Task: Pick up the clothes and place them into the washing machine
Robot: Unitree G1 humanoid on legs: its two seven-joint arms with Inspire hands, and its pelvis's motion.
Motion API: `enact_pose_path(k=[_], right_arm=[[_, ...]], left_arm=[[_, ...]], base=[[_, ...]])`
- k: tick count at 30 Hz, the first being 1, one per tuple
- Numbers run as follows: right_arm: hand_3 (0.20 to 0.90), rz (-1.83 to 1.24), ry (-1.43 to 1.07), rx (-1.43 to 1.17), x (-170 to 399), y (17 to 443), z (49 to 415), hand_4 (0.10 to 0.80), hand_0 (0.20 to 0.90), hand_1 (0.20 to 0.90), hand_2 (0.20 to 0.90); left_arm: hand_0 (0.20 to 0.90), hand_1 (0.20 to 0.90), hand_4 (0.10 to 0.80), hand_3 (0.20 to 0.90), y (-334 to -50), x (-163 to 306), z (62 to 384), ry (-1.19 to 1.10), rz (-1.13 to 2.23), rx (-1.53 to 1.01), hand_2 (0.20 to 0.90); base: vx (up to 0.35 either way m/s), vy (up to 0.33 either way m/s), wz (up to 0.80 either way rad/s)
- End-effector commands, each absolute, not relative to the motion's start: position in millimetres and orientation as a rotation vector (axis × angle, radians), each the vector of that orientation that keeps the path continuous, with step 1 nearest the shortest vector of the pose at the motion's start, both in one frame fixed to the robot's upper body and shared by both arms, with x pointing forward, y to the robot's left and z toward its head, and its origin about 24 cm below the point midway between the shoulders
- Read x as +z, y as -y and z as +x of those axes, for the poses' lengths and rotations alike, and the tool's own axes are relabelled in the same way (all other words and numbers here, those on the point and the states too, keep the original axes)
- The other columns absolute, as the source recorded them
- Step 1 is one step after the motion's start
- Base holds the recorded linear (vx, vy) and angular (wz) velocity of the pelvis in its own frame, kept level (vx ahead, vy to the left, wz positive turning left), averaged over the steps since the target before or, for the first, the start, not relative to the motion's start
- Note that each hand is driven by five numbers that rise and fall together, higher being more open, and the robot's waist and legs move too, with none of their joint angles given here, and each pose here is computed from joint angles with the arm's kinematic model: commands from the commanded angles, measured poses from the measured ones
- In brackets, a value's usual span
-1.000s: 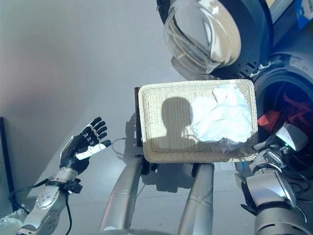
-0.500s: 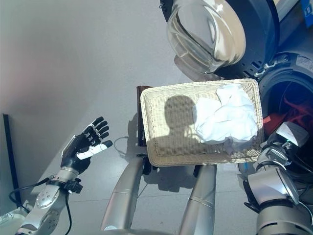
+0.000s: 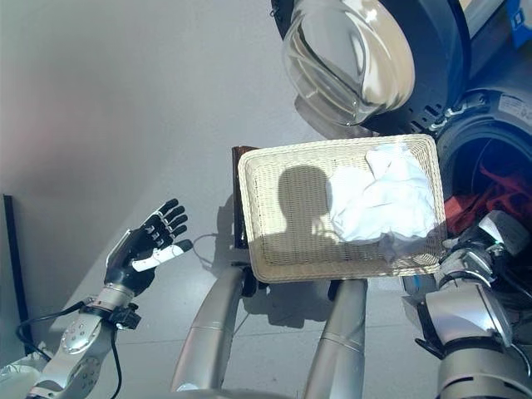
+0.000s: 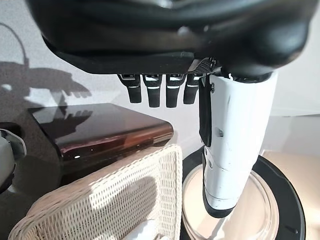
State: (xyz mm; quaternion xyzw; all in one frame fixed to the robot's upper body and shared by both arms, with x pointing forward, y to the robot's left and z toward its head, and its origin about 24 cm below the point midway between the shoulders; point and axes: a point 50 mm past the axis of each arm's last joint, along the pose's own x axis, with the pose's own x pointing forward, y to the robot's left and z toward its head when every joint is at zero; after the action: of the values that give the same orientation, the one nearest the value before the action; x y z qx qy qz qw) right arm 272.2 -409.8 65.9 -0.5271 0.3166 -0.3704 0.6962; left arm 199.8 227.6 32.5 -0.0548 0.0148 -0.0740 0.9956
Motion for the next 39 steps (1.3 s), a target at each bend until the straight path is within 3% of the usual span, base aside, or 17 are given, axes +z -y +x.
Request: enact_pose_path(k=[1, 12, 21, 39], right_arm=[[0.900, -1.260, -0.653, -1.033, 104.4, 444.5, 252.0, 0.800, 0.900, 0.900, 0.900], [0.900, -1.297, -0.486, -1.030, 101.1, 420.7, 275.0, 0.800, 0.900, 0.900, 0.900], [0.900, -1.472, -0.656, -0.954, 95.1, 430.0, 261.7, 0.800, 0.900, 0.900, 0.900], [0.900, -1.655, -0.702, -0.958, 131.0, 454.0, 252.2, 0.800, 0.900, 0.900, 0.900]], left_arm=[[0.900, 0.900, 0.800, 0.900, -239.9, 63.2, 198.2, 0.114, -0.061, -0.127, 0.900], [0.900, 0.900, 0.800, 0.900, -242.8, 59.6, 197.4, 0.117, -0.068, -0.073, 0.900], [0.900, 0.900, 0.800, 0.900, -242.9, 62.5, 195.6, 0.115, -0.051, -0.097, 0.900], [0.900, 0.900, 0.800, 0.900, -241.9, 68.7, 194.5, 0.113, -0.026, -0.160, 0.900]], base=[[0.000, 0.000, 0.00], [0.000, 0.000, 0.00], [0.000, 0.000, 0.00], [0.000, -0.002, 0.00]])
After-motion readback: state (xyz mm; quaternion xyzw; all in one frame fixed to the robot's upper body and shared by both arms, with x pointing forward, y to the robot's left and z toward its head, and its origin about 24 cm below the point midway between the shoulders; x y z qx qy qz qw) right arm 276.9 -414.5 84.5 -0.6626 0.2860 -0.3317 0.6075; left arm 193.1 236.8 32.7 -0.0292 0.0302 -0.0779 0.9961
